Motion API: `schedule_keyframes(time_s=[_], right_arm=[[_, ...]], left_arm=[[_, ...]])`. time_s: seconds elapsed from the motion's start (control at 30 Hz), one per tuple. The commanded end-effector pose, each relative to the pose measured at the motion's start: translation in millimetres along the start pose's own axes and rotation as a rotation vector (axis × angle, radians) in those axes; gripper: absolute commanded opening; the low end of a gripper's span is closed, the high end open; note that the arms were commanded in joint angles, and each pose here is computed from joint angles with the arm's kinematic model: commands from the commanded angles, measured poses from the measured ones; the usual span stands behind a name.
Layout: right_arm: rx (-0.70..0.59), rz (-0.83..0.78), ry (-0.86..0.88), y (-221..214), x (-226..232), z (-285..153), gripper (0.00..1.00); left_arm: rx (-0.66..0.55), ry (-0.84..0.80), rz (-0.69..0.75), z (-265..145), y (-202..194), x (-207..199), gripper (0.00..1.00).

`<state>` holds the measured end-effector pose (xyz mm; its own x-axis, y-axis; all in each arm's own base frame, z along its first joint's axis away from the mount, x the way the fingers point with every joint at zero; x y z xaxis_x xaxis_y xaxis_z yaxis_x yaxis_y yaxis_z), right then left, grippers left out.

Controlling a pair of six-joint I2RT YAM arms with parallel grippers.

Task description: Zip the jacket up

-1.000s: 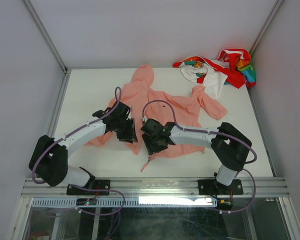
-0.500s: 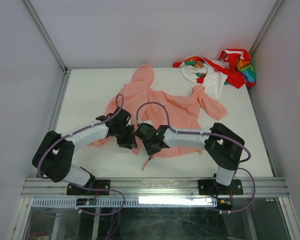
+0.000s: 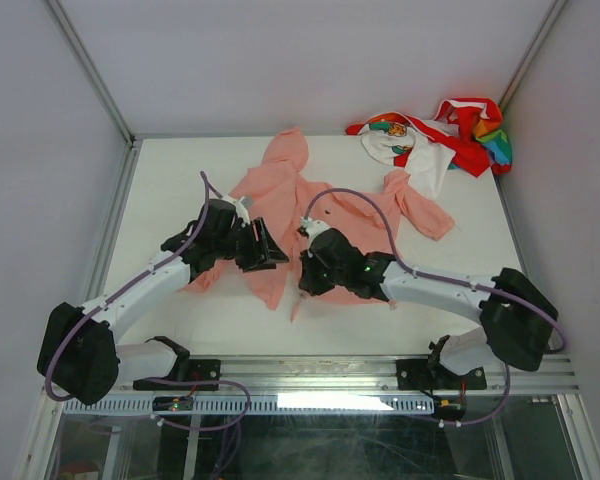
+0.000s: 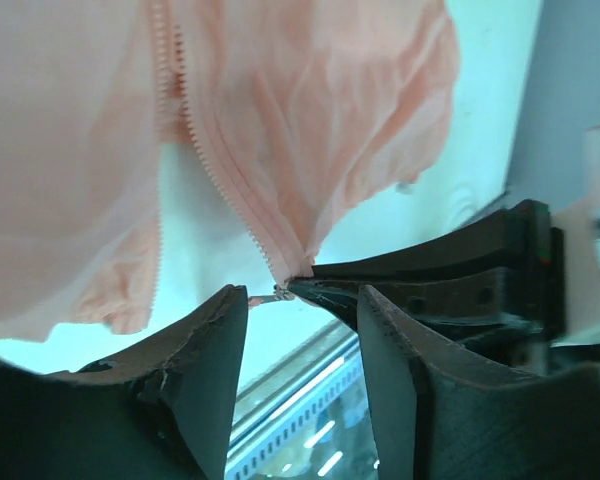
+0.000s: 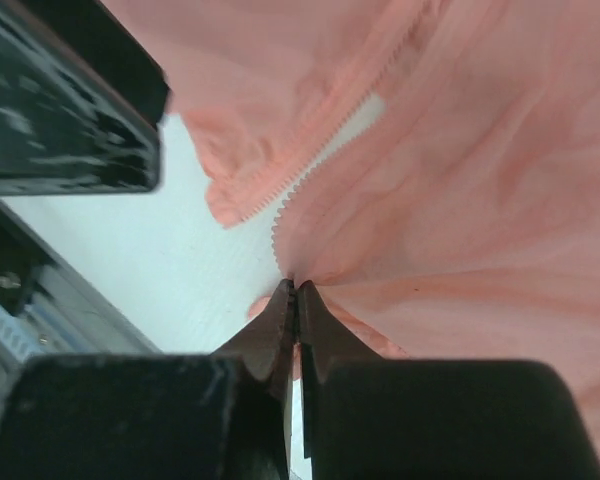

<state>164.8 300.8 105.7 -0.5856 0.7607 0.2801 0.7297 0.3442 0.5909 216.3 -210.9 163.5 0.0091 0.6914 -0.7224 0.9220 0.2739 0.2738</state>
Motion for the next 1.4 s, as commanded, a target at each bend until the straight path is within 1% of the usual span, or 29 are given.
schedule_keyframes(time_s=[0.0, 0.07, 0.27, 0.53, 0.7, 0.93, 1.03, 1.13, 1.23, 1.3, 1.37], right_arm=[[-0.265, 0.032, 0.168, 48.8, 14.2, -26.9, 0.0], [-0.296, 0.042, 0.177, 52.5, 11.6, -31.6, 0.0], [-0.331, 0.057, 0.191, 57.8, 11.6, -36.4, 0.0], [-0.382, 0.108, 0.193, 63.2, 8.0, -41.8, 0.0], [-0.388, 0.113, 0.193, 62.5, 6.1, -44.4, 0.0], [-0.398, 0.123, 0.222, 60.2, 8.5, -46.3, 0.0], [-0.397, 0.121, 0.235, 59.4, 10.0, -45.8, 0.0], [-0.406, 0.124, 0.263, 60.1, 12.8, -46.6, 0.0], [-0.409, 0.152, 0.284, 57.5, 7.9, -44.7, 0.0], [-0.409, 0.166, 0.283, 56.1, 1.2, -43.6, 0.0], [-0.416, 0.167, 0.304, 57.1, -0.2, -46.0, 0.03]], left_arm=[[-0.007, -0.213, -0.042, -4.6, 8.0, -36.6, 0.5], [0.011, -0.251, -0.052, -1.9, 8.3, -41.8, 0.51], [0.052, -0.341, -0.099, 5.3, 10.1, -53.7, 0.53], [0.085, -0.282, -0.188, 19.3, 3.3, -36.6, 0.53], [0.019, -0.203, -0.188, 18.8, 8.9, -27.3, 0.55], [0.047, -0.259, -0.173, 21.6, 11.1, -38.5, 0.55], [0.052, -0.283, -0.159, 23.8, 12.8, -44.6, 0.52], [0.062, -0.309, -0.157, 26.7, 12.8, -47.5, 0.47], [0.063, -0.327, -0.149, 27.6, 13.7, -49.4, 0.37], [0.054, -0.346, -0.136, 26.5, 14.9, -52.2, 0.26], [0.05, -0.374, -0.113, 24.0, 15.8, -56.6, 0.1]])
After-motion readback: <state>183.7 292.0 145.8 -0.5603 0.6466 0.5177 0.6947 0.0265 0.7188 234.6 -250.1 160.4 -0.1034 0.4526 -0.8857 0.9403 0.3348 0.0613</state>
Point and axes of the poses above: each gripper's point midway between its finger pads, its own z axis out along the fingers, its own x axis along the line the jaws close on, y = z × x, the point moved 4 cm from there along -z, back along the fingers, and after that the axes turned 3 degrees about -z, right-handed, at the moved point
